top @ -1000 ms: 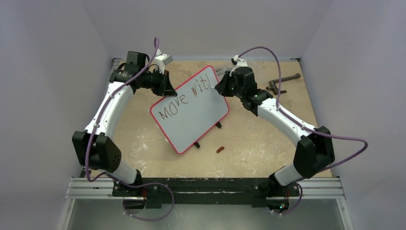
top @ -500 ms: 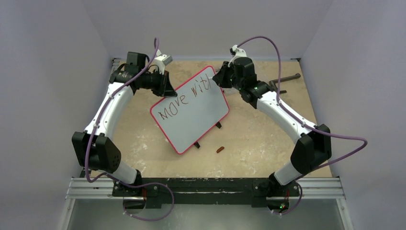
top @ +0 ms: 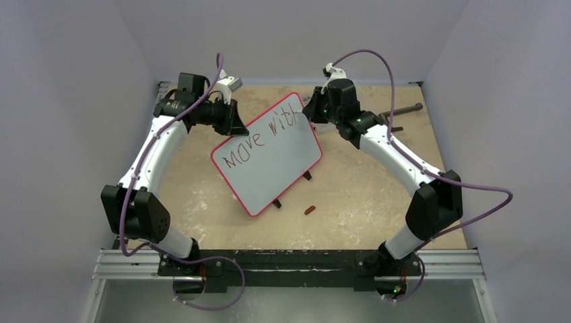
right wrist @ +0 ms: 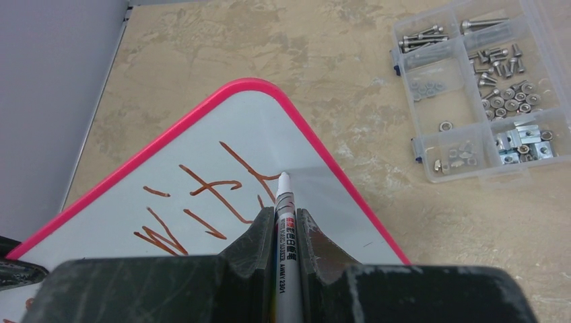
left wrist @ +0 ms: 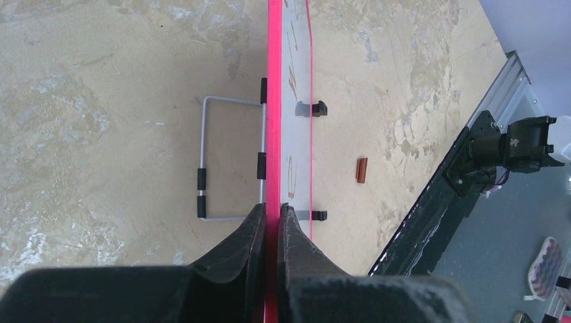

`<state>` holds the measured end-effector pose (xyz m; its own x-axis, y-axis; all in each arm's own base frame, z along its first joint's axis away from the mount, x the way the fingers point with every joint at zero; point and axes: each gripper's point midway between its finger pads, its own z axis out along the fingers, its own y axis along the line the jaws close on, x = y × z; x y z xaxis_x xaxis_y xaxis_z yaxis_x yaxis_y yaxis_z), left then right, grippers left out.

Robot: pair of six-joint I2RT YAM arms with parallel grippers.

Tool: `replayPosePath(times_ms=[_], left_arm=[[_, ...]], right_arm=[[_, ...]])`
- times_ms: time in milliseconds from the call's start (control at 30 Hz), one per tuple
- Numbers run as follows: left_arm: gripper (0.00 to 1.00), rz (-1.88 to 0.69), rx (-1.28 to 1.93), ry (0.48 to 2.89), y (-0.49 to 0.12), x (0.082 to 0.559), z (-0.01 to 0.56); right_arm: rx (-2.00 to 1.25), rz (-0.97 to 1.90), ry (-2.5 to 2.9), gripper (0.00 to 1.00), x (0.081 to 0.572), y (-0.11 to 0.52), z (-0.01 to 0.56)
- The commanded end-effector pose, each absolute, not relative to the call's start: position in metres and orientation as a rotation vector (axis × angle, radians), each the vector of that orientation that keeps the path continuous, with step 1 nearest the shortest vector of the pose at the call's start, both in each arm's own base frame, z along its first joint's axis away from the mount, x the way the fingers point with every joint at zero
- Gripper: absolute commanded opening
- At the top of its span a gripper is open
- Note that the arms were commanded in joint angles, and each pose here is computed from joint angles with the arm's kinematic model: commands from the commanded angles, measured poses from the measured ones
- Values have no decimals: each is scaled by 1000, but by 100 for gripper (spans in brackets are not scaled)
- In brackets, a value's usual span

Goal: Write a sentence on the whiteboard

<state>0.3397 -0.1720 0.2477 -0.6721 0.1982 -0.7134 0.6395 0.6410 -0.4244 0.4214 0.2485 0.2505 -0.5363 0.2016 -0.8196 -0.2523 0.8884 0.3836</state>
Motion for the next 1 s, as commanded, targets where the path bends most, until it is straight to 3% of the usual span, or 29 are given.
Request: replayPosePath(times_ms=[0,633,967], left_arm=[[0,-828,714,2087,-170,348,275],[0,-826,710,2094,-170,350,274],[0,-829,708,2100,-170,350,272]], right_arm=[[-37,549,2036,0,426,241,257],[-79,563,2083,0,397,232,249],[-86,602,2000,0,383,227,303]])
